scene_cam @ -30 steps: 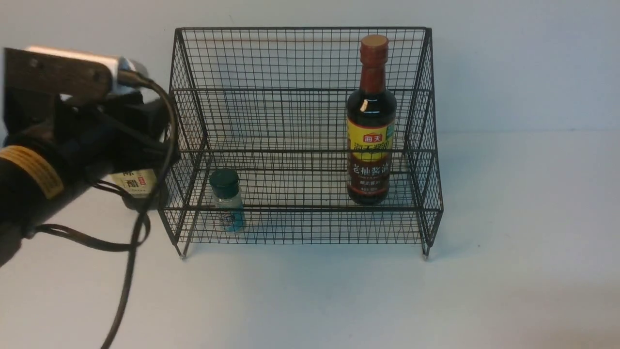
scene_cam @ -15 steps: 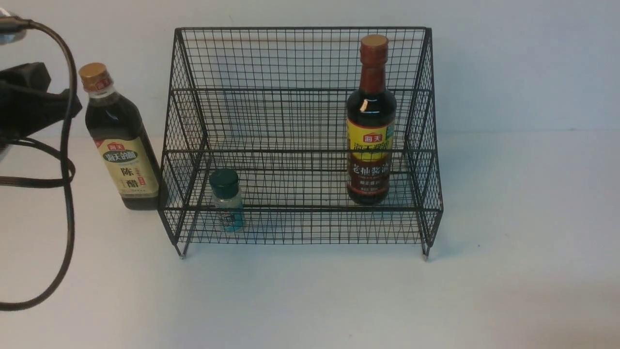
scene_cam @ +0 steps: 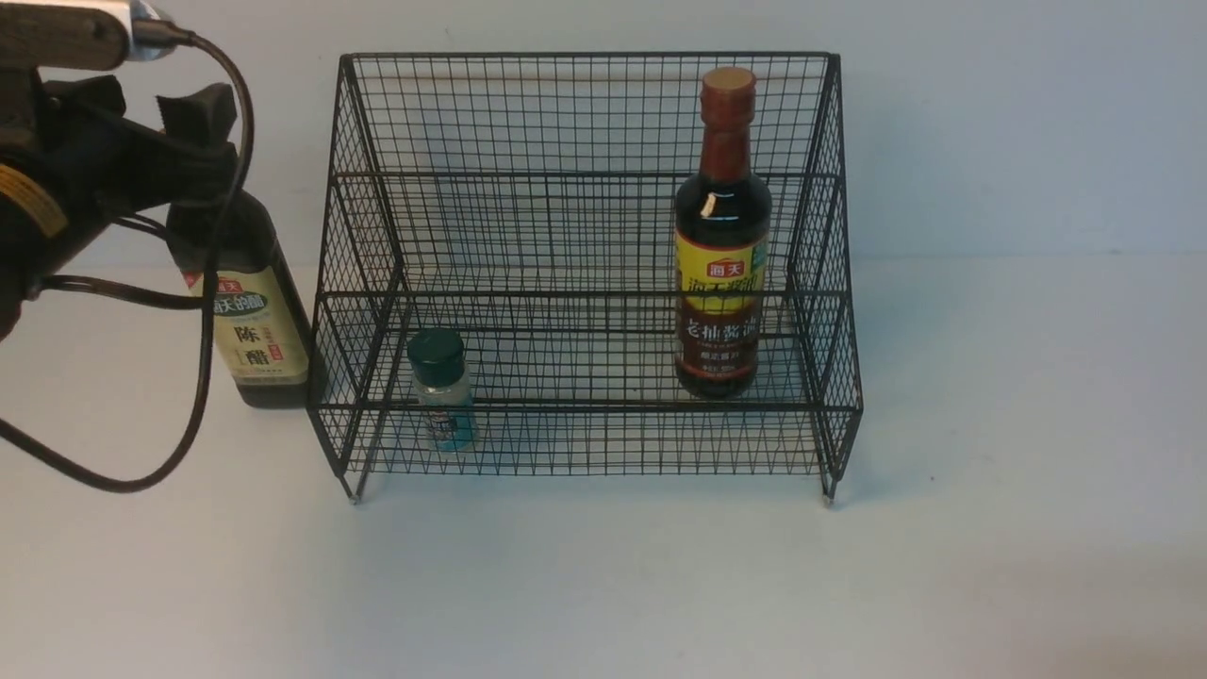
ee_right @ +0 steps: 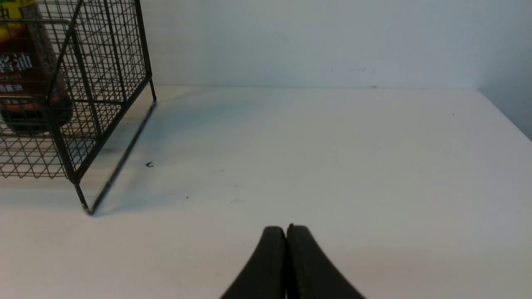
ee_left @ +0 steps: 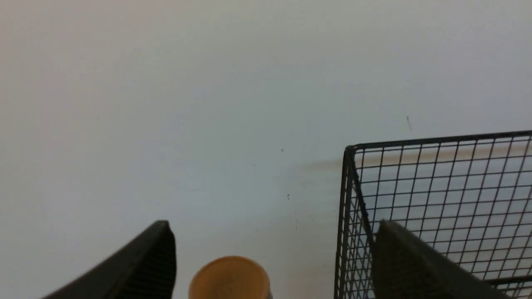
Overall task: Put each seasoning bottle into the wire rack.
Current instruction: Use the left arm to grab the condiment bottle closest to it, then use the left arm to put the condiment bottle back on the shelf
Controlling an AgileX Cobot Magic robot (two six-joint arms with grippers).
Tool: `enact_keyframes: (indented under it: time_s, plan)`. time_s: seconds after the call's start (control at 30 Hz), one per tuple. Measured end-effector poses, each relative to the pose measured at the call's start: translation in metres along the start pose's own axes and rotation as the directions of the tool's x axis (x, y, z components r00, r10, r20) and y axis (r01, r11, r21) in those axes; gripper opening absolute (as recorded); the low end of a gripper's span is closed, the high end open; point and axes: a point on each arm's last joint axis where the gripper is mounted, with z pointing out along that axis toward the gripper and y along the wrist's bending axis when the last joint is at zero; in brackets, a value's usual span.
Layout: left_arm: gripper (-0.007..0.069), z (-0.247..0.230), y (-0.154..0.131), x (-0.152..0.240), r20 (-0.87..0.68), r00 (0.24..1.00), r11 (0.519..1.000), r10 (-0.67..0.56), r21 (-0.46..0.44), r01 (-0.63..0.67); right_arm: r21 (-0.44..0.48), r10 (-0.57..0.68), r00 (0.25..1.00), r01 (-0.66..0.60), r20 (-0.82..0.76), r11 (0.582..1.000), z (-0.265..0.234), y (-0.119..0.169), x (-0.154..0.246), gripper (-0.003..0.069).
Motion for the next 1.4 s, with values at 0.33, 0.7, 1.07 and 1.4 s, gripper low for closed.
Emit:
enact_keyframes:
  time_s: [0.33,0.7,1.07,1.4]
  plan:
    - [0.0594,0.025,0.009,0.017,-0.042,0.999,0.999,-0.026,-0.039,0.025,0.000,0.000,1.000,0.000,0.000,1.000,0.000,0.000,0.000,-0.0013]
    - [0.0517,0.038,0.015,0.043,-0.105,0.993,0.996,-0.059,-0.067,0.052,0.000,-0.001,1.000,0.001,0.000,1.000,0.000,0.000,0.000,-0.0013]
    - [0.0321,0.033,0.014,0.035,-0.081,0.996,0.997,-0.041,-0.061,0.036,0.000,-0.002,1.000,0.002,0.000,1.000,0.000,0.000,0.000,-0.0013]
    - [0.0321,-0.001,0.012,-0.049,0.081,0.997,0.995,0.004,-0.096,0.004,0.000,-0.002,1.000,0.002,0.000,1.000,0.000,0.000,0.000,-0.0013]
